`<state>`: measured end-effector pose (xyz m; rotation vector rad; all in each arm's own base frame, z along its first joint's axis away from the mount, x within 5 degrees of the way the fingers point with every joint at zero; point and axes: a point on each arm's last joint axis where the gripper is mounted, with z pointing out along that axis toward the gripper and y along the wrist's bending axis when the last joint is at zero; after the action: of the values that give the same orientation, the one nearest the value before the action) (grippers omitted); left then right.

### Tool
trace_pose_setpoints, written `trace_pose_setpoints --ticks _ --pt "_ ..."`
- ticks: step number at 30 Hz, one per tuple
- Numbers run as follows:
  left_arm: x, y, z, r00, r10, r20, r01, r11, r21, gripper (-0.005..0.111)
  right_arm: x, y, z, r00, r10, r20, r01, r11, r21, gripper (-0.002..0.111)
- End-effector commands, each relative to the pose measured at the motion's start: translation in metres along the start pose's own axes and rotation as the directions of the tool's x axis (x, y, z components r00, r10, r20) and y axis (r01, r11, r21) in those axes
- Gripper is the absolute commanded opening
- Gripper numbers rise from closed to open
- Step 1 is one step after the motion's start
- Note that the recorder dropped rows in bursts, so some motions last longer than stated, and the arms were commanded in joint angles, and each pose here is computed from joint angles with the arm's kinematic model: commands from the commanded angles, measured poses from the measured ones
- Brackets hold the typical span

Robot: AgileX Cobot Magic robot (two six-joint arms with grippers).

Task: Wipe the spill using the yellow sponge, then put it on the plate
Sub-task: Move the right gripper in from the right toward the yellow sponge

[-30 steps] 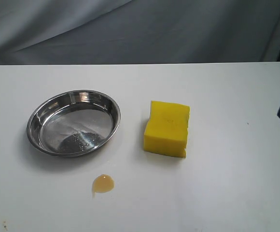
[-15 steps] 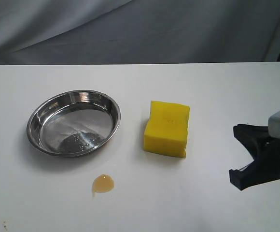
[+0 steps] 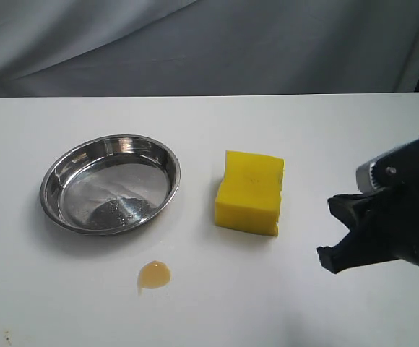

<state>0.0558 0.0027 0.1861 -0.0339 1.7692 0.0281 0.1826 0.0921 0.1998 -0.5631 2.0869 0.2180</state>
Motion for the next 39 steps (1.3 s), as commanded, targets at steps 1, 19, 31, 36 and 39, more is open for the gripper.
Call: trace_pose_setpoints --ticks 1,19,31,36,39 --pt "-0.003 0.000 -0.001 1.000 -0.007 0.019 0.007 1.000 -0.002 0.000 -0.024 0.004 0.003 0.986 0.026 -0.167 -0.036 0.998 -0.054 0.000" --pt "-0.003 0.000 -0.001 1.000 -0.007 0.017 0.007 1.000 -0.002 0.000 -0.052 0.014 0.066 0.877 0.029 -0.480 -0.117 0.981 -0.154 0.000" --pt "-0.003 0.000 -0.001 1.000 -0.007 0.017 0.007 1.000 -0.002 0.000 -0.063 0.007 0.088 0.957 0.079 -0.278 -0.105 0.991 -0.081 0.000" --pt "-0.003 0.000 -0.001 1.000 -0.007 0.017 0.007 1.000 -0.002 0.000 -0.065 0.006 0.089 0.963 0.081 -0.258 -0.104 0.992 -0.075 0.000" --pt "-0.003 0.000 -0.001 1.000 -0.007 0.017 0.007 1.000 -0.002 0.000 -0.065 0.006 0.089 0.964 0.082 -0.254 -0.103 0.992 -0.074 0.000"
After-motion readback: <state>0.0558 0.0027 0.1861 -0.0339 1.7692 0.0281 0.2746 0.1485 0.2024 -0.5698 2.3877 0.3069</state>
